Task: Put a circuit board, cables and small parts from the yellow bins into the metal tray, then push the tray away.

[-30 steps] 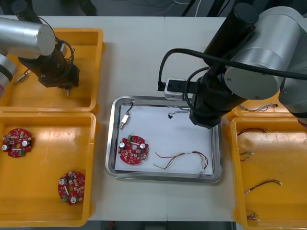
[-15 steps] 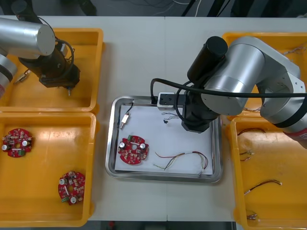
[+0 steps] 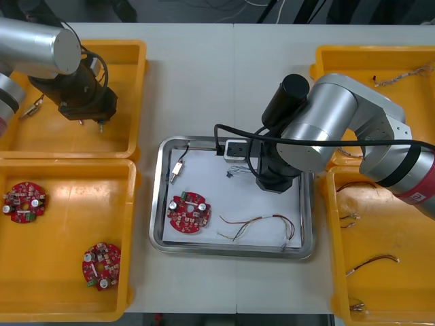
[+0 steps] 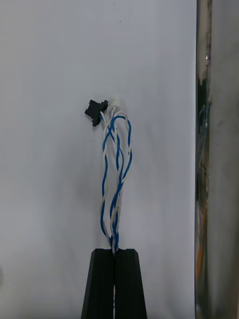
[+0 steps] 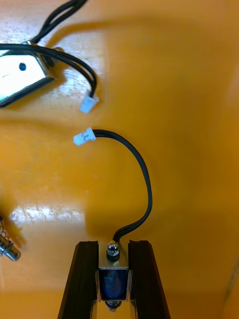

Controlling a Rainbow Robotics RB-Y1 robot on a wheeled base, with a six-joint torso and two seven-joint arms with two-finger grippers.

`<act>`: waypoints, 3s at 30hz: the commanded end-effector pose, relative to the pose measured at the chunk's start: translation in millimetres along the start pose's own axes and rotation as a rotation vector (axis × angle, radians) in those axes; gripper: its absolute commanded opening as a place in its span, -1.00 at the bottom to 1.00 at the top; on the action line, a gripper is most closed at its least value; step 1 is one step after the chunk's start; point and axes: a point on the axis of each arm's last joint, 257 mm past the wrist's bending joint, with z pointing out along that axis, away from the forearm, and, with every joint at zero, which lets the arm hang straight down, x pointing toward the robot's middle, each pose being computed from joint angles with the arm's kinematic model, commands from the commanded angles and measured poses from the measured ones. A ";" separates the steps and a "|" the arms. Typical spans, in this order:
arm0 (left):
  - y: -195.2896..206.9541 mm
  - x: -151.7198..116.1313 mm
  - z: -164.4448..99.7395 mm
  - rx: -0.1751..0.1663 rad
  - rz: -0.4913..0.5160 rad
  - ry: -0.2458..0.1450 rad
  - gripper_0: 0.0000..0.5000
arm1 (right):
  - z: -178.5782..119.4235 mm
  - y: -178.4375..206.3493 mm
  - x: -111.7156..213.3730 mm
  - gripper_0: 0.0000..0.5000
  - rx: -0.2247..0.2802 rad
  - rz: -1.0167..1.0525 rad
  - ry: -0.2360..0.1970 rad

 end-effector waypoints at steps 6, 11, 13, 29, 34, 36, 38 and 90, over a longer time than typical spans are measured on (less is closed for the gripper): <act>21.3 -4.2 -39.9 -0.055 0.050 0.003 -1.00 | 1.6 2.7 -13.5 -0.91 0.006 -0.047 -0.028; 23.7 -3.0 -56.5 -0.069 0.050 0.013 -1.00 | 3.3 6.4 -14.2 1.00 -0.003 -0.038 -0.032; 24.7 -2.3 -65.7 -0.075 0.048 0.017 -1.00 | 3.3 6.4 -14.2 1.00 -0.003 -0.033 -0.032; -3.2 23.5 -107.8 -0.088 0.056 0.028 -1.00 | -29.3 3.3 -21.2 1.00 -0.002 -0.011 -0.046; -27.9 40.6 -120.6 -0.066 0.061 0.036 -1.00 | -53.7 -1.2 -22.0 1.00 -0.014 0.028 -0.042; -41.8 41.4 -124.0 -0.044 0.062 0.018 -1.00 | -61.9 -3.4 -20.7 1.00 -0.024 0.052 -0.041; -55.6 43.3 -127.5 -0.019 0.049 0.000 -1.00 | -72.5 -6.0 -19.2 1.00 -0.042 0.090 -0.046; -226.4 138.3 -56.6 0.038 0.035 -0.003 -1.00 | -184.1 -78.9 223.4 1.00 0.220 1.373 -0.110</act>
